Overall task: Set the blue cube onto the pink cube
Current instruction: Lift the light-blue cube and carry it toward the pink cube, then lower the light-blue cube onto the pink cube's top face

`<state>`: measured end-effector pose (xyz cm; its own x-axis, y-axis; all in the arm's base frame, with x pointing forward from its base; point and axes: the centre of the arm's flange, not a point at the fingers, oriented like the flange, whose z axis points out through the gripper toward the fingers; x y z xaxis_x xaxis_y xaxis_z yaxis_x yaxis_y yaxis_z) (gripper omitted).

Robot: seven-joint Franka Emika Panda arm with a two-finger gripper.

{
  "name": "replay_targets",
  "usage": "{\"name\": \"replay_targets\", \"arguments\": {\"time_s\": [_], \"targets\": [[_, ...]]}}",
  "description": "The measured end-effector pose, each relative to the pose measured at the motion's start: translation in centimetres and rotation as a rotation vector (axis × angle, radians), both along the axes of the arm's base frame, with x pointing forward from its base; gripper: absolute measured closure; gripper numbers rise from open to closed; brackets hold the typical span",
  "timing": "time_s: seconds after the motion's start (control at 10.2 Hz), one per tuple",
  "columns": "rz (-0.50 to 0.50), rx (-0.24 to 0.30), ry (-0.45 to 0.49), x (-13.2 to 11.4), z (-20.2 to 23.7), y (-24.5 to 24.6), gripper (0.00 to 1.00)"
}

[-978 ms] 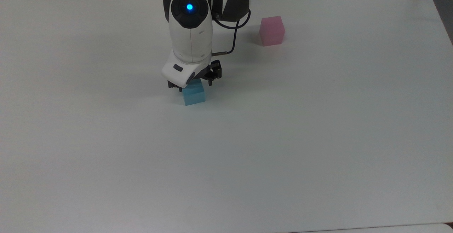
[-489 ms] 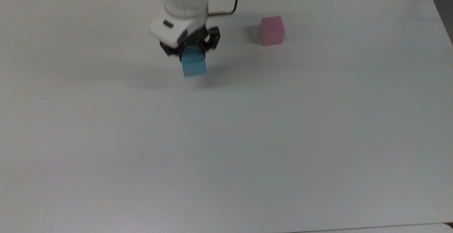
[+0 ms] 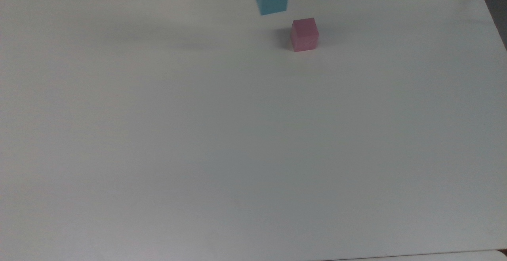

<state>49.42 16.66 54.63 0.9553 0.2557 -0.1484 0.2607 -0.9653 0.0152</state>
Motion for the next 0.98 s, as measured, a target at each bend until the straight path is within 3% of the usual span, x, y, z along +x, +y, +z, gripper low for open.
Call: {"name": "replay_targets", "arguments": {"time_s": [0.2, 0.39, 0.68, 0.98], "targets": [[-0.058, -0.067, 0.046, -3.4, -3.3, 6.3, 0.42], [-0.056, -0.106, 0.069, -5.8, -6.7, 9.4, 0.42], [-0.076, -0.093, 0.042, -5.9, -11.4, 10.0, 0.43], [-0.102, -0.079, -0.002, -4.4, -14.2, 10.7, 0.43]]}}
